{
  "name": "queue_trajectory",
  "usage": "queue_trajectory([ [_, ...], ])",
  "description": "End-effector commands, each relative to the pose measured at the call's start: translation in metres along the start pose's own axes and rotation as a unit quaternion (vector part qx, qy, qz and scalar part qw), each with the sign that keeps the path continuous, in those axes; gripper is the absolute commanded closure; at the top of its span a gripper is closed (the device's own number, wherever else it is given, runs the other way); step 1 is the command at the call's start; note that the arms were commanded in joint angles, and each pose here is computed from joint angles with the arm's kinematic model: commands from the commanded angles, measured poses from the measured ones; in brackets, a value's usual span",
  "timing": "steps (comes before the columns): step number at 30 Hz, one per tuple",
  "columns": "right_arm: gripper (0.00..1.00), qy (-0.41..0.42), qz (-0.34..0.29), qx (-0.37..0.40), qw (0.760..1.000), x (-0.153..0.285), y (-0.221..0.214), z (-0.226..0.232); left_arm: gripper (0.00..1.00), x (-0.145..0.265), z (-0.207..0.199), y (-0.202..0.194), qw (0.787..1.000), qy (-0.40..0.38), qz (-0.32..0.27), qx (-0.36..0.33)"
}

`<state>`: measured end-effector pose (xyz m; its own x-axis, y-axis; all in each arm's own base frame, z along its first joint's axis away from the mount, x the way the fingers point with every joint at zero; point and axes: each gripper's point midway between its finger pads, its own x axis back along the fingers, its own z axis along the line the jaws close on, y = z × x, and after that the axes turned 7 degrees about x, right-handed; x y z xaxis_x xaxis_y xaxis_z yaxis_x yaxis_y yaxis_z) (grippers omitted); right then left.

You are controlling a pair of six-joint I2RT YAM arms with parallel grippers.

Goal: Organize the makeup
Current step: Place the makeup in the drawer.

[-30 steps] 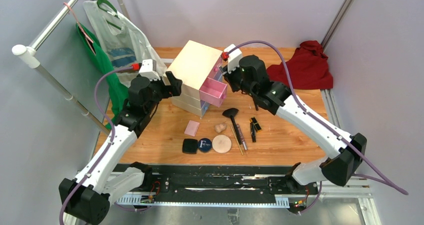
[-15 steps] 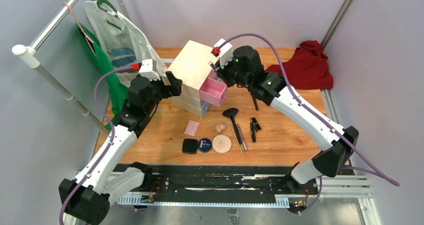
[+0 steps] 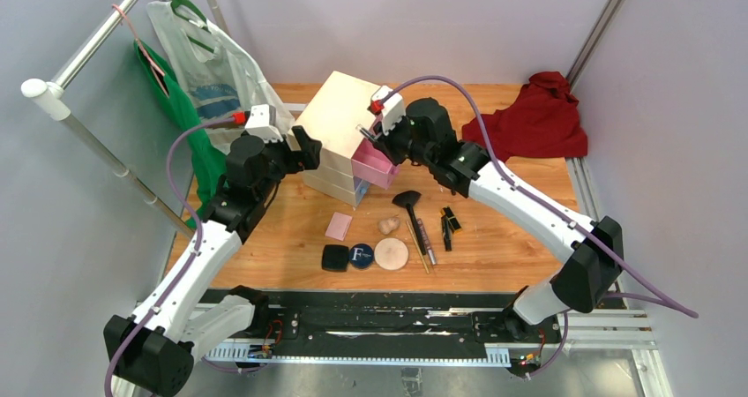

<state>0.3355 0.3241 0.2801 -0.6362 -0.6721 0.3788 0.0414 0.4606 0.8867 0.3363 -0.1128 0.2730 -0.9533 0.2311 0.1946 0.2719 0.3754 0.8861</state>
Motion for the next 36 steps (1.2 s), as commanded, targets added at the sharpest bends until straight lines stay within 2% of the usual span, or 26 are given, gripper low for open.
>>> queue_trajectory([
  [1, 0.99, -0.002, -0.052, -0.017, 0.999, -0.006, 0.017, -0.006, 0.02, 0.001, -0.004, 0.004, 1.000, -0.012, -0.013, -0.002],
  [8, 0.99, -0.005, -0.065, -0.016, 0.998, -0.007, 0.029, -0.009, 0.02, 0.000, -0.002, 0.002, 1.000, -0.010, -0.012, 0.000],
  [18, 0.99, 0.004, -0.072, -0.028, 0.997, -0.022, 0.023, -0.003, 0.02, -0.002, -0.002, 0.000, 1.000, -0.009, -0.011, 0.002],
  [36, 0.99, 0.012, -0.049, -0.038, 0.998, -0.019, -0.008, 0.008, 0.02, -0.012, 0.001, -0.006, 1.000, -0.003, -0.003, 0.005],
])
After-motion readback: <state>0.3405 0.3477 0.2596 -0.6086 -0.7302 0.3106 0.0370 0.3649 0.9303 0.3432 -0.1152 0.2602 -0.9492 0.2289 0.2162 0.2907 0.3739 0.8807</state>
